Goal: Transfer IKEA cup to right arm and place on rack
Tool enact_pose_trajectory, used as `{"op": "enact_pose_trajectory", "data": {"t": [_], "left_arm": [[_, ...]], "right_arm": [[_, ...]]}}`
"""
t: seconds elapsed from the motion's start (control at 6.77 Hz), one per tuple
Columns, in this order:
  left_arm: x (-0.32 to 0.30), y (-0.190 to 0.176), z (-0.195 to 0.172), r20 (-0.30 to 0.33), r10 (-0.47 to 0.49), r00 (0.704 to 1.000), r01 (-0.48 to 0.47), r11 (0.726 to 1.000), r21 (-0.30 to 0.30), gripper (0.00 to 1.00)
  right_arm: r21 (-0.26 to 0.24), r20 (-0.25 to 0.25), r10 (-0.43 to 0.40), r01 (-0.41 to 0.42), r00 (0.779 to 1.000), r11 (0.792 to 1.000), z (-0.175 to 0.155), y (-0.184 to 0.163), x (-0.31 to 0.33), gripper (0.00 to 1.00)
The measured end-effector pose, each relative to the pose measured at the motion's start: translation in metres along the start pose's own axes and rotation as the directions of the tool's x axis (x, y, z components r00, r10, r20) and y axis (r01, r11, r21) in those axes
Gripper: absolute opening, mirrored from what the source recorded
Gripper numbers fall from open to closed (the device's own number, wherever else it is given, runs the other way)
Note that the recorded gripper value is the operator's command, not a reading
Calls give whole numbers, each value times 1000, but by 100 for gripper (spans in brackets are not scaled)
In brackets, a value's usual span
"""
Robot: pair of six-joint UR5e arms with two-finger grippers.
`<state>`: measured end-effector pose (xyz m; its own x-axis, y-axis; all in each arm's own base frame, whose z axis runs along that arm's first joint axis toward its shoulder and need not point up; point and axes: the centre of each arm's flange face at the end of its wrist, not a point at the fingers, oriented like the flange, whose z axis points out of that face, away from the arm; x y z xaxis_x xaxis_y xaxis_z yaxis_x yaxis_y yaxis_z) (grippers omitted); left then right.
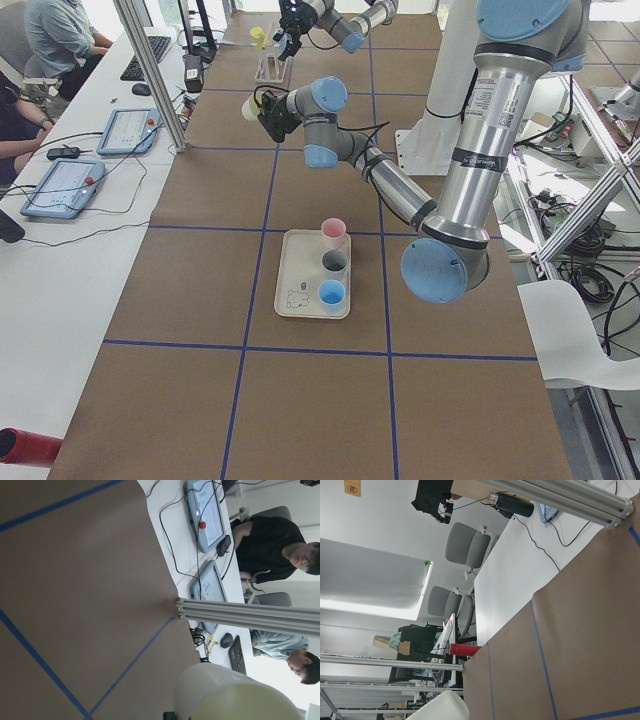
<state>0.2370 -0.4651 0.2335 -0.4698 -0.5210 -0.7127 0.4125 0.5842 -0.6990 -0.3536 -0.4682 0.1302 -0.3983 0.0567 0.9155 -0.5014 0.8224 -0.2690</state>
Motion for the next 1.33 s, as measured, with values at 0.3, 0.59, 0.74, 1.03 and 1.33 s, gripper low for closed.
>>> {"op": "enact_pose_trajectory", "data": {"t": [0.3,0.59,0.74,1.03,1.33], "left_arm": [[-11,17,-9,-165,-179,970,148,972,-185,0],[-35,32,-6,-254,-349,902,264,912,-315,0],[-53,42,2,-283,-428,858,319,878,-358,0],[-85,75,19,-306,-546,780,404,812,-421,0],[-88,103,30,-301,-588,751,429,781,-454,0]], "right_arm": [[-30,73,57,-55,996,998,11,35,-12,100],[-43,138,94,-89,986,995,17,67,-15,100],[-45,162,108,-102,981,994,18,75,-16,100],[-41,179,126,-121,976,992,26,81,-18,100],[-44,173,134,-128,976,991,30,87,-15,100]]}}
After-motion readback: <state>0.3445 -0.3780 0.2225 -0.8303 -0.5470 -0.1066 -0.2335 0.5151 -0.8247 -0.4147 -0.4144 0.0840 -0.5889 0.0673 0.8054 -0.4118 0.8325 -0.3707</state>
